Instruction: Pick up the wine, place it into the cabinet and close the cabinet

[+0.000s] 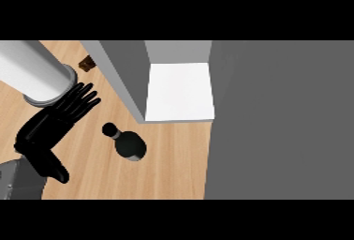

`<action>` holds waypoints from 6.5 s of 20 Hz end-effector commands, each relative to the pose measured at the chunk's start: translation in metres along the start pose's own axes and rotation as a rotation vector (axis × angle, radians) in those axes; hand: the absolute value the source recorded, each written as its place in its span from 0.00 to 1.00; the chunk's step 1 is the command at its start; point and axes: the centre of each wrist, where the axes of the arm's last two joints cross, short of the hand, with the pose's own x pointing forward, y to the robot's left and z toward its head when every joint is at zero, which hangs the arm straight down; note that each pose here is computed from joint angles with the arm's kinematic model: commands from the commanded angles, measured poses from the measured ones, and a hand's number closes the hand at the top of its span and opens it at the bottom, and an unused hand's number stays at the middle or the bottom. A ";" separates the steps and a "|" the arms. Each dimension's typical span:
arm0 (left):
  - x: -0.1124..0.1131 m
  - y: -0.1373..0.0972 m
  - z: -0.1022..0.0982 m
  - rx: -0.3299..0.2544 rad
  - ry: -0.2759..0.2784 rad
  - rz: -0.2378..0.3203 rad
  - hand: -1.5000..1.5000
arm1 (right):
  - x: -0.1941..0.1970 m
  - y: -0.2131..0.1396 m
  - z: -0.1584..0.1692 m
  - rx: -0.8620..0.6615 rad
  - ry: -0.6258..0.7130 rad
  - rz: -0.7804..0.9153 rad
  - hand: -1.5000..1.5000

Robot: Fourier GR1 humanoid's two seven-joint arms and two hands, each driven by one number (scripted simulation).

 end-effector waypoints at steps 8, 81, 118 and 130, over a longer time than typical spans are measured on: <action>-0.046 0.005 -0.019 0.002 0.059 -0.010 0.00 | 0.049 0.004 0.046 0.042 -0.086 -0.037 0.00; -0.160 -0.067 0.055 0.624 -0.268 0.082 1.00 | 0.034 -0.004 0.033 0.004 -0.083 -0.017 0.00; -0.051 -0.185 -0.153 0.687 -0.117 -0.066 1.00 | 0.027 -0.012 0.038 0.045 -0.063 -0.024 0.00; -0.101 -0.175 -0.151 0.731 -0.081 -0.080 1.00 | 0.029 -0.012 0.034 0.050 -0.073 -0.024 0.00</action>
